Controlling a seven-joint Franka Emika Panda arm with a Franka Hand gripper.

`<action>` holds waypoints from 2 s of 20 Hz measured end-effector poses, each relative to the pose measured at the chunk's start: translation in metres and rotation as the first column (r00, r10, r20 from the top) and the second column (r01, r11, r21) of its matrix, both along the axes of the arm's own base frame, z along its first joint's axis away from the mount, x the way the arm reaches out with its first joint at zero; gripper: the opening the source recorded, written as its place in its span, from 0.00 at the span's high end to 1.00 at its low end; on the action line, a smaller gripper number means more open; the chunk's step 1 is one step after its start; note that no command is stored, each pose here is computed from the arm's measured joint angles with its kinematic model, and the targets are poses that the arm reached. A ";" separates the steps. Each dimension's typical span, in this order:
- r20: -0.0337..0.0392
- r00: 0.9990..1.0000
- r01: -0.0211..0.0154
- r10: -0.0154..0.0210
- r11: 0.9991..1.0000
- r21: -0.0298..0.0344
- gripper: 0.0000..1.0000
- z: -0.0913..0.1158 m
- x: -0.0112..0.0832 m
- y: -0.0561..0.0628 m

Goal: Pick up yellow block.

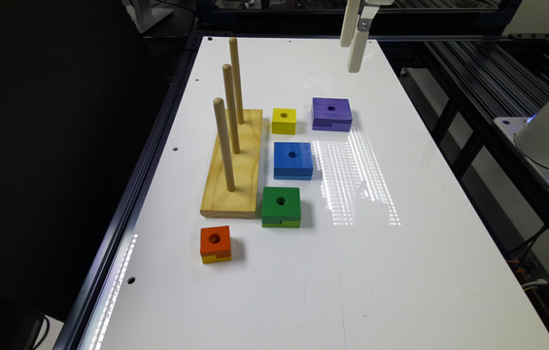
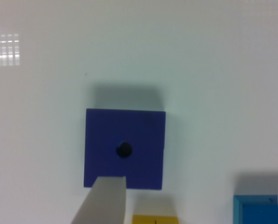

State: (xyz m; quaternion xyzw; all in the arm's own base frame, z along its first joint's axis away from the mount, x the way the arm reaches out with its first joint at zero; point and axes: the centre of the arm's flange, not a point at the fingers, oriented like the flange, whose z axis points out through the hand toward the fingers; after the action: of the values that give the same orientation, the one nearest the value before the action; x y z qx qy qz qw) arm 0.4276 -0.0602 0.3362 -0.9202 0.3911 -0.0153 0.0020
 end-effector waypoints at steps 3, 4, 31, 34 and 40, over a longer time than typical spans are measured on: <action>0.004 1.000 0.000 0.000 1.000 -0.001 0.00 0.002 0.0022 -0.006; 0.004 1.000 0.000 0.000 1.000 -0.001 0.00 0.002 0.0030 -0.008; 0.011 1.000 0.001 -0.001 1.000 -0.003 0.00 -0.004 0.0601 -0.027; 0.011 1.000 0.000 0.000 1.000 -0.003 0.00 -0.003 0.0600 -0.028; 0.010 1.000 0.000 0.000 1.000 -0.003 0.00 -0.004 0.0600 -0.028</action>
State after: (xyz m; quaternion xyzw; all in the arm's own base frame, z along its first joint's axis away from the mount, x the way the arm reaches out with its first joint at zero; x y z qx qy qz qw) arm 0.4876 -0.0880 0.3323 -0.9202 0.3910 -0.0205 0.0027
